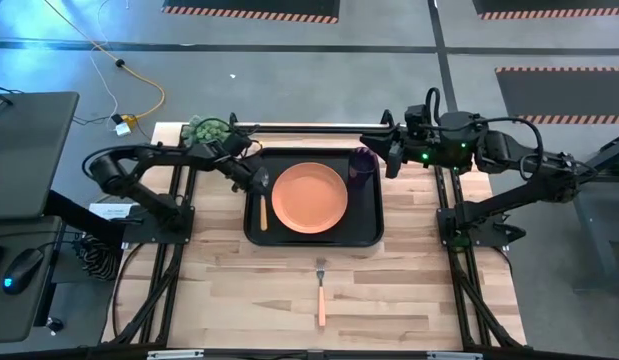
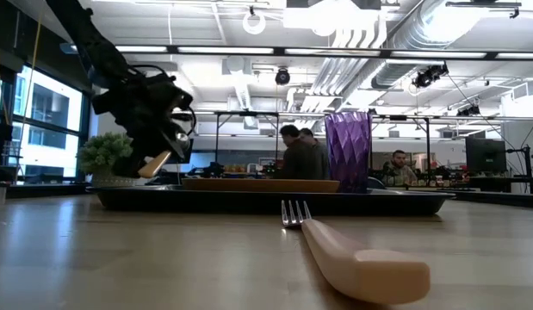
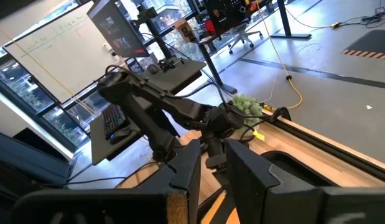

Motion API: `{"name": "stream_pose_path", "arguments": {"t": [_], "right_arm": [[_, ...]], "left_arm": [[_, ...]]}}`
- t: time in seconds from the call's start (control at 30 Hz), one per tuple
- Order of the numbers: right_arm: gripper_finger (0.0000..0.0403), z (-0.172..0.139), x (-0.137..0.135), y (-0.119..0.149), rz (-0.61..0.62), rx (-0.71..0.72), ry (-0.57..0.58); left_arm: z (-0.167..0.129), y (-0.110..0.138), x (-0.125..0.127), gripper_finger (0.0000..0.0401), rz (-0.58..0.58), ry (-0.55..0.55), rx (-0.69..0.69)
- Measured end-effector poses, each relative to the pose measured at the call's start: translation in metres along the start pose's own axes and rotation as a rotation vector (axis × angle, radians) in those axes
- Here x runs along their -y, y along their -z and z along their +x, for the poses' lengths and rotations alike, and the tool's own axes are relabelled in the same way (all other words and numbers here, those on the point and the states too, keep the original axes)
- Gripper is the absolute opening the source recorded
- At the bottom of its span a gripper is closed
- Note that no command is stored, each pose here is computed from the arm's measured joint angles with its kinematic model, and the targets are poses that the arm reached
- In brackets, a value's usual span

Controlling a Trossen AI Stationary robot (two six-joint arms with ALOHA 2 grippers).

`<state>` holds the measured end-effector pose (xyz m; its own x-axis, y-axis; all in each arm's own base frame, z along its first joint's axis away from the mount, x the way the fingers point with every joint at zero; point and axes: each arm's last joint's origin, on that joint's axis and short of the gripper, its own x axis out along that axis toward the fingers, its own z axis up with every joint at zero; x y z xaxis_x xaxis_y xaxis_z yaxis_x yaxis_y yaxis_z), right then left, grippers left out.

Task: Pick and place plate/cup/fork/spoon on tray
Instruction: Put the yellow spoon to the left side of the orange plate on the black serving tray

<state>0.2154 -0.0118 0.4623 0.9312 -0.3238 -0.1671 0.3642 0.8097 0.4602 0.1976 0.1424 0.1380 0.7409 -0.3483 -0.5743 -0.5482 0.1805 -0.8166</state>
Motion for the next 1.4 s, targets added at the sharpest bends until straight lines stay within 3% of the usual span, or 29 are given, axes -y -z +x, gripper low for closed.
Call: {"name": "stream_pose_path", "arguments": {"t": [0.43, 0.73, 0.9, 1.4], "right_arm": [[0.0067, 0.0, 0.0, 0.0, -0.001, -0.002, 0.001], [0.0067, 0.0, 0.0, 0.001, -0.002, -0.005, 0.004], [0.0067, 0.0, 0.0, 0.001, -0.002, -0.005, 0.004], [0.0067, 0.0, 0.001, 0.003, -0.009, -0.03, 0.005]], "left_arm": [[0.01, -0.003, -0.013, 0.0005, -0.101, -0.04, -0.028], [0.008, -0.01, -0.005, 0.0005, -0.119, -0.03, -0.011], [0.003, -0.018, 0.007, 0.0005, -0.118, -0.026, -0.019], [-0.023, -0.027, 0.0, 0.0005, -0.209, -0.082, -0.02]]}}
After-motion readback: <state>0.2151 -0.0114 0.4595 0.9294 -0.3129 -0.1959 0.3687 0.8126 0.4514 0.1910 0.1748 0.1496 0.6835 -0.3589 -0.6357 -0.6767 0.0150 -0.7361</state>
